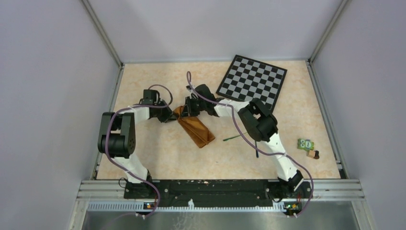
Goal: Fold the napkin into a case and place the utensils inside
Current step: Grasp the top corner of the smaller rectangle folded napkin from the folded napkin, then pick up the smaller rectangle-folded napkin from the center of the board.
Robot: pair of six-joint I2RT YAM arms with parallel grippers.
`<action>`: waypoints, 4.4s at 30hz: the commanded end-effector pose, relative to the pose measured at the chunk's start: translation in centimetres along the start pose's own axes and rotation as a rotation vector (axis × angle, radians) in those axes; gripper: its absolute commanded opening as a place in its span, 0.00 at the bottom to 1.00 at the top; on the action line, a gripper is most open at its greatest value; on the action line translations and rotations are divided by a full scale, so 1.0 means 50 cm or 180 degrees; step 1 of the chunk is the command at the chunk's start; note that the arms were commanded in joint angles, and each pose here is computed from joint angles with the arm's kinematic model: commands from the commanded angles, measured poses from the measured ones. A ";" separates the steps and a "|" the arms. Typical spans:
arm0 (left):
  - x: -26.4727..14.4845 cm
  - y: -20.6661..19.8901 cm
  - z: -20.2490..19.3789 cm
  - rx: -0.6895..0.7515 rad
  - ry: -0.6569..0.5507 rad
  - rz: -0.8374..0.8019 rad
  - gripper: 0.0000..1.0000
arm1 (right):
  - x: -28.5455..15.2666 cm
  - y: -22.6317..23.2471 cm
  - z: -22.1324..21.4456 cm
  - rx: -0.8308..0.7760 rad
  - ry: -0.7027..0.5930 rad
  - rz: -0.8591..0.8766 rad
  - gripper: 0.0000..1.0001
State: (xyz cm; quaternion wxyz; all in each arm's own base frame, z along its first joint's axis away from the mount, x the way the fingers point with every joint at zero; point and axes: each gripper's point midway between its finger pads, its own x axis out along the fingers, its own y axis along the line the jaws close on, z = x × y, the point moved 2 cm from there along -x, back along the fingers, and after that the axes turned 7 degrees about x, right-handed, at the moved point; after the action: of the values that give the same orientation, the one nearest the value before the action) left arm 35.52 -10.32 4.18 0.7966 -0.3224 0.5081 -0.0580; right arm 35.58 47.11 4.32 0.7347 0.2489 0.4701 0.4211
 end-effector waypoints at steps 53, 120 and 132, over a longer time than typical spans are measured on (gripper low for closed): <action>-0.029 -0.037 -0.240 -0.0504 0.0665 -0.0707 0.31 | -0.204 0.034 -0.149 -0.2485 0.0293 -0.1666 0.31; -0.035 -0.012 -0.169 -0.1178 -0.0003 -0.0082 0.64 | -0.165 -0.011 -0.206 -0.1066 0.0191 -0.0767 0.00; 0.008 0.029 -0.183 -0.1392 -0.0043 0.0715 0.28 | -0.168 0.005 -0.197 -0.1149 0.0139 -0.0691 0.00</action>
State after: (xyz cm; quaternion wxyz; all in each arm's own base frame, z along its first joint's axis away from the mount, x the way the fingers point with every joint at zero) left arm 29.10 -15.54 4.02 0.7182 -0.4702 0.5105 0.0507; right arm 25.25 40.09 4.04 0.8008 0.0601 0.4294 0.4131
